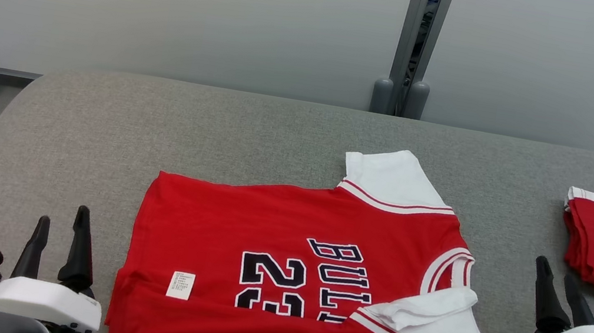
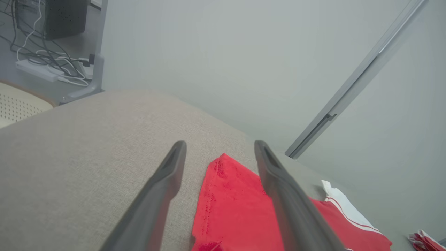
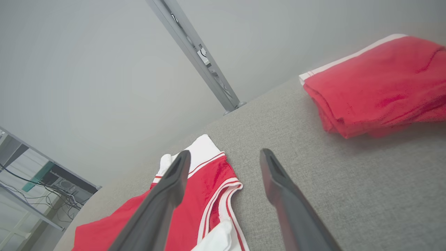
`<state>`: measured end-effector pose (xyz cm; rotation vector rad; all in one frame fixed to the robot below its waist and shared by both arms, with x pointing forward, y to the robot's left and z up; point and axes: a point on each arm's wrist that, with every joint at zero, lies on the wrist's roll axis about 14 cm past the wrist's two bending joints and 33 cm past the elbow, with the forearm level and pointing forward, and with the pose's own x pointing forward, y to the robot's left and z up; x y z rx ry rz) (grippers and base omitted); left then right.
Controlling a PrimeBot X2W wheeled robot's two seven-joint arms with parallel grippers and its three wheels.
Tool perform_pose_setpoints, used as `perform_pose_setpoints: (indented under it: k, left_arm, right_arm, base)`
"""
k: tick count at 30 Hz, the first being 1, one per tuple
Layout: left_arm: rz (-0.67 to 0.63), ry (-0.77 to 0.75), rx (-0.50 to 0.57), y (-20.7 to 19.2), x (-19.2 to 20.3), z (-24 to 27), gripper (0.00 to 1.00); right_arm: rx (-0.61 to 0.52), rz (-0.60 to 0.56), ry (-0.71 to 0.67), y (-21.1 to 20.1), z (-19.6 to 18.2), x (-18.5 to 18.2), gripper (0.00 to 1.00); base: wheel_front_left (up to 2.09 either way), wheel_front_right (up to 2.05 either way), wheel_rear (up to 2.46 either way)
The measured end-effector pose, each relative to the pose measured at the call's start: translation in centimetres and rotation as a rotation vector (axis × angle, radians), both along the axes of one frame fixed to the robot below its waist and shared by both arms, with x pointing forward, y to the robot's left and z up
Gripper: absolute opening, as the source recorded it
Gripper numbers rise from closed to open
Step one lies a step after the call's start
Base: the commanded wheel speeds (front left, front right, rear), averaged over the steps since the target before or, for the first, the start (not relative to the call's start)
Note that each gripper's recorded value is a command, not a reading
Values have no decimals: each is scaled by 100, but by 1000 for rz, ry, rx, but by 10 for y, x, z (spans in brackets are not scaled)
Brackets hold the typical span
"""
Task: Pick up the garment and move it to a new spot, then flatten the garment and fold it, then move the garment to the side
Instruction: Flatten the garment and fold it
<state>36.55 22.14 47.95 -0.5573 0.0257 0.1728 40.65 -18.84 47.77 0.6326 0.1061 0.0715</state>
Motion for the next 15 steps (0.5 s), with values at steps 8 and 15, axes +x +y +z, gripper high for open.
perform_pose_setpoints:
  k: [8,15]
  left_arm:
    - [-64,-139,266,-24,-2,37,100]
    - [-102,-90,374,-32,-12,20,100]
  right_arm:
    - [-184,38,-158,9,33,-3,100]
    - [-271,46,-173,24,26,-17,100]
  base:
    - [0,0,0]
    - [0,0,0]
